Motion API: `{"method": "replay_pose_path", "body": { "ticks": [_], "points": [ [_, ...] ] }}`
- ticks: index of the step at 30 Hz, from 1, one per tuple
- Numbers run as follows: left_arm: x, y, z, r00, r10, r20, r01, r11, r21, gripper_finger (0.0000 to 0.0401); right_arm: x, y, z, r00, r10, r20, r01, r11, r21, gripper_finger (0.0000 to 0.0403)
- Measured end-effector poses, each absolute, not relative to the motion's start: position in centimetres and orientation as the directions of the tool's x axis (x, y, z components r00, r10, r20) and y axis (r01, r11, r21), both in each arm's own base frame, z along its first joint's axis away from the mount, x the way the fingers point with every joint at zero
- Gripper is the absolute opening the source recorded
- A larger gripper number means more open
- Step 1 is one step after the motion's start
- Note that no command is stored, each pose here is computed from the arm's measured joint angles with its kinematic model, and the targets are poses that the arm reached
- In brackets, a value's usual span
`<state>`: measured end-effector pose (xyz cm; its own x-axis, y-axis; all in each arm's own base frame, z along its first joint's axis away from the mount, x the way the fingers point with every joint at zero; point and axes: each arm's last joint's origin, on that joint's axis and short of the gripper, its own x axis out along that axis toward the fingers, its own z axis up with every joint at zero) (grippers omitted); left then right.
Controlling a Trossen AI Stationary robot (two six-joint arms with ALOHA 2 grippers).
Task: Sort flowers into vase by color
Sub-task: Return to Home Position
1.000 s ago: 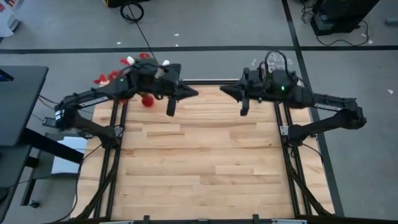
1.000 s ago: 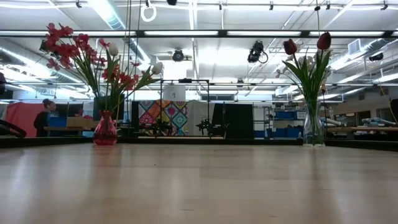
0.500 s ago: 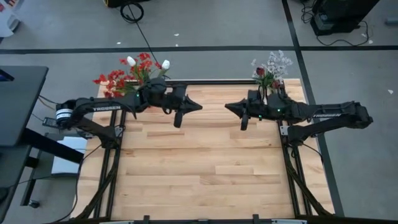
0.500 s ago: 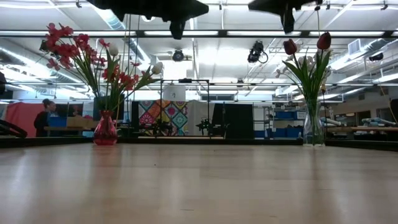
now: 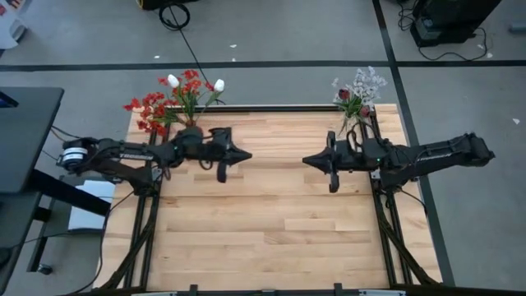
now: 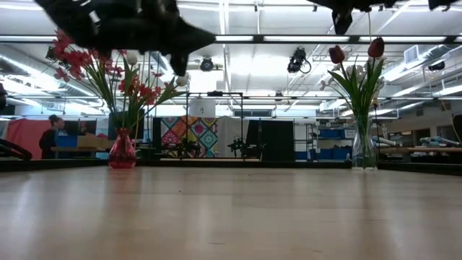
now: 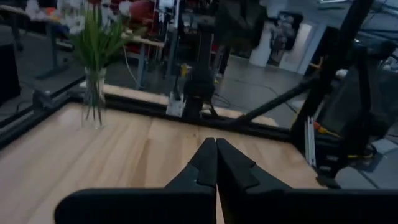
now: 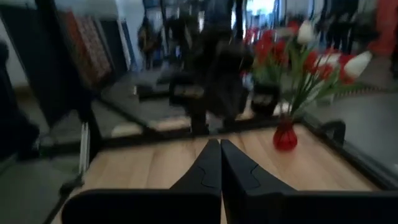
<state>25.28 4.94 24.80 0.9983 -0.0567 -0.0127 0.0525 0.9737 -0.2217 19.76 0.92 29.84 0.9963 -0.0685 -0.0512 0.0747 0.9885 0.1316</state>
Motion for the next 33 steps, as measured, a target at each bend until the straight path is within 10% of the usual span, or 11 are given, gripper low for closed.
{"method": "replay_pose_path", "body": {
  "ticks": [33],
  "points": [
    [14.7, 1.2, 23.3, 0.98, 0.041, -0.195, -0.064, 0.992, -0.109, 0.0001, 14.1, -3.2, 22.9, 1.0, 0.0, 0.011, -0.002, 0.972, 0.234, 0.0]
  ]
}}
